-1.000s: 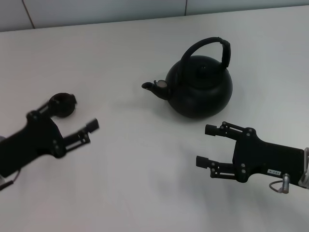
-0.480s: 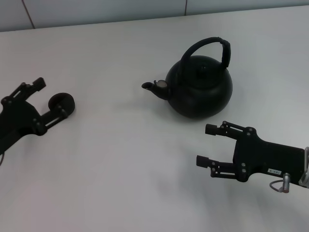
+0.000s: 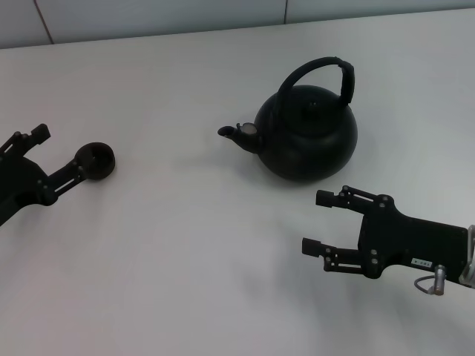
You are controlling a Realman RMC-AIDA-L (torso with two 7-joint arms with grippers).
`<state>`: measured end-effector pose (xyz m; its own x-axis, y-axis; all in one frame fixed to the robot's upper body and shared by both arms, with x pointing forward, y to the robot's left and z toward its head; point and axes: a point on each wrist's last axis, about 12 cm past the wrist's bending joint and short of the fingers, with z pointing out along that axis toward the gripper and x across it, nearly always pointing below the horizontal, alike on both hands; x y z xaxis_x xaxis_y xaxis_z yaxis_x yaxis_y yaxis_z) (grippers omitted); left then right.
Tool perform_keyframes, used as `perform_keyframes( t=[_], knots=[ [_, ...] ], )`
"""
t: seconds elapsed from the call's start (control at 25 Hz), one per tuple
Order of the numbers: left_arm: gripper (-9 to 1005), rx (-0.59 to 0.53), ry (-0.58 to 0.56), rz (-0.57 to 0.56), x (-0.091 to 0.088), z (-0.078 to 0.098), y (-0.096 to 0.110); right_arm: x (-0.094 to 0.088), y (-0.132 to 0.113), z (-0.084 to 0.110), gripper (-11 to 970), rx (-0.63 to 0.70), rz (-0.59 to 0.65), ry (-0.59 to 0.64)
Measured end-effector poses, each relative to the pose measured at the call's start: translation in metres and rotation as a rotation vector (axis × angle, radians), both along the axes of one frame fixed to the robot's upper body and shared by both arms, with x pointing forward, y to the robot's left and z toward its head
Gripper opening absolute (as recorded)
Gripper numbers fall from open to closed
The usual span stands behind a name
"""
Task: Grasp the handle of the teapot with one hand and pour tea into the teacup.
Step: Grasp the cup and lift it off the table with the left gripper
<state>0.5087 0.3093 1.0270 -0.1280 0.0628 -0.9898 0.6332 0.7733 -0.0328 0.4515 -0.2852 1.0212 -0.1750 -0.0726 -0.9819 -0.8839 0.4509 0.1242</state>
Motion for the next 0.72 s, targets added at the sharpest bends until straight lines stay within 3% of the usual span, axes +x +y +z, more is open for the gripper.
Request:
perform_keyframes(
  t=[0.72],
  knots=[
    [855, 0.146, 0.124, 0.014, 0.002, -0.02, 0.001, 0.0, 0.001, 0.0, 823, 0.002, -0.003, 0.0]
  ],
)
